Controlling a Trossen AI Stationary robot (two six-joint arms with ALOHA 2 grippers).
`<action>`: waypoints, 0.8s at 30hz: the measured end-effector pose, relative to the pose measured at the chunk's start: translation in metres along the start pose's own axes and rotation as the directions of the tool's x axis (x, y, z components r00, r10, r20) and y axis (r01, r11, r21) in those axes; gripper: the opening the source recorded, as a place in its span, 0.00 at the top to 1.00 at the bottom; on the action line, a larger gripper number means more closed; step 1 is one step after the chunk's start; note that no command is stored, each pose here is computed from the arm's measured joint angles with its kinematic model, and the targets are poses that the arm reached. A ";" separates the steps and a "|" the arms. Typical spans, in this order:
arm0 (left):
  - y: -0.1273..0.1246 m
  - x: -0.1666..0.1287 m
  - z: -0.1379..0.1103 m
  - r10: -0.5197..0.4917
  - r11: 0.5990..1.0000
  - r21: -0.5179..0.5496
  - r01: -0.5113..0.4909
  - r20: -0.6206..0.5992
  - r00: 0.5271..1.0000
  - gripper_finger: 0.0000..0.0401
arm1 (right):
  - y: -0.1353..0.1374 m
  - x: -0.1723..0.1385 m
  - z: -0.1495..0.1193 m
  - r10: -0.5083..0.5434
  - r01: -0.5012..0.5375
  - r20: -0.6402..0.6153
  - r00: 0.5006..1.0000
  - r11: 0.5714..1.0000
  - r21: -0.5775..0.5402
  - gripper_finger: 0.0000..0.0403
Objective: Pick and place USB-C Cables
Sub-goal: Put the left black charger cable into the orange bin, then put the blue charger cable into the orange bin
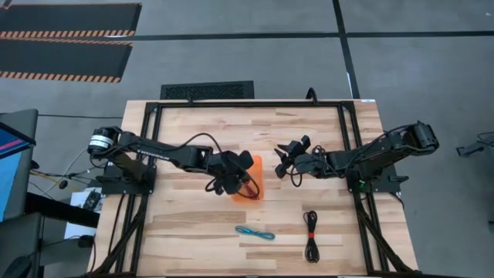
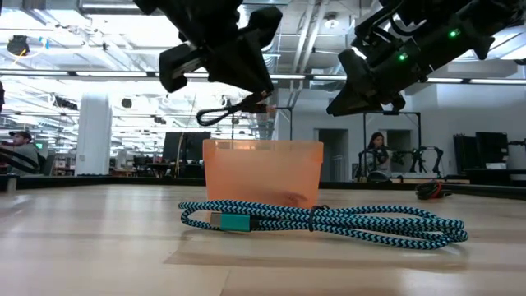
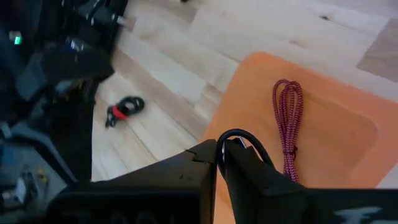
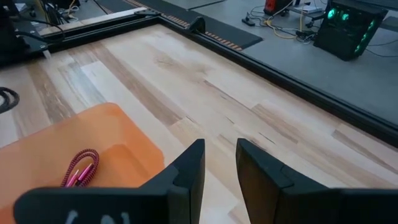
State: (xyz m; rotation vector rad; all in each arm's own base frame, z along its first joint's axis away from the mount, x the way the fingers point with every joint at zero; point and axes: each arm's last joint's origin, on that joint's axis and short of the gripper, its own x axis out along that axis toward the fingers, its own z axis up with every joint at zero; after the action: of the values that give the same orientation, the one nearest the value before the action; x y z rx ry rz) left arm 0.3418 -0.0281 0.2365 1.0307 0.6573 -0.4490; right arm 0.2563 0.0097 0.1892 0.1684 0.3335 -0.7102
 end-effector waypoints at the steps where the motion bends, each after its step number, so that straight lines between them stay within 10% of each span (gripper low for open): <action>1: 0.000 0.000 0.001 -0.002 1.000 0.021 0.002 0.003 1.000 0.94 | 0.000 0.000 0.000 0.000 0.000 0.000 1.000 1.000 0.000 0.71; 17: 0.003 0.000 0.002 0.032 0.988 -0.153 -0.029 0.018 0.999 0.67 | 0.000 0.000 0.000 0.004 -0.004 -0.002 1.000 1.000 -0.001 0.71; 24: 0.009 -0.001 -0.001 0.175 0.831 -0.506 -0.233 -0.160 0.971 0.67 | 0.000 0.000 -0.002 0.000 0.000 -0.015 1.000 1.000 -0.001 0.71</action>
State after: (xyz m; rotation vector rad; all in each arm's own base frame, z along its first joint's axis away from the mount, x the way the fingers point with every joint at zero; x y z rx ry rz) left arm 0.3463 -0.0227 0.2423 0.5944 0.7047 -0.0126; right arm 0.2555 0.0103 0.1877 0.1729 0.3477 -0.7088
